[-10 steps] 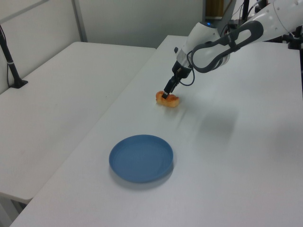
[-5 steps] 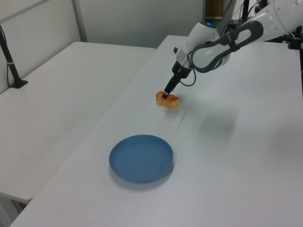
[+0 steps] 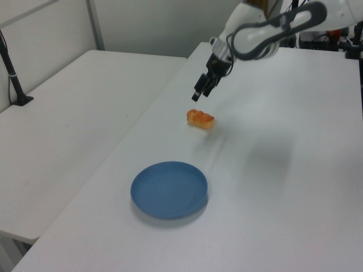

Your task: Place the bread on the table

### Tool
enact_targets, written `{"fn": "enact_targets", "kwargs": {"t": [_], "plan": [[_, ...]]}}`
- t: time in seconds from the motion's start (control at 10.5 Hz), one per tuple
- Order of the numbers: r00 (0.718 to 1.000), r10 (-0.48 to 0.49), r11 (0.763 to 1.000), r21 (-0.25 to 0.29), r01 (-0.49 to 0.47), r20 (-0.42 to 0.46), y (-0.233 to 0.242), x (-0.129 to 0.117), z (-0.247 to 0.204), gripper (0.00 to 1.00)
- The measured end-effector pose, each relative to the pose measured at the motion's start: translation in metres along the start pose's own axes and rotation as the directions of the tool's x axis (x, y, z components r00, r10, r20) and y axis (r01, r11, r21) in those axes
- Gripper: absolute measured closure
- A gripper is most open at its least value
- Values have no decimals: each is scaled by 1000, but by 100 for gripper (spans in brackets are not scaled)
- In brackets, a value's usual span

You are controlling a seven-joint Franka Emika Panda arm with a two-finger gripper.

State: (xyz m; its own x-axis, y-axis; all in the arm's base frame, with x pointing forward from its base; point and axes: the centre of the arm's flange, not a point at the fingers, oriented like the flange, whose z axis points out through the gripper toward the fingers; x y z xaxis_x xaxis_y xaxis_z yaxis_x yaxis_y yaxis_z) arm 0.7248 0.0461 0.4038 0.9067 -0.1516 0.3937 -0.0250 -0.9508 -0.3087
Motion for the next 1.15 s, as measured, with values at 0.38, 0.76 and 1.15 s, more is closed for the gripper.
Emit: {"fn": "enact_targets", "kwargs": {"t": [0.38, 0.76, 1.15], "plan": [[977, 98, 985, -161, -67, 189, -17, -21, -90, 0], [945, 119, 969, -244, -44, 305, -11, -59, -149, 0], [919, 160, 960, -272, -60, 361, 6, -79, -166, 0]]}}
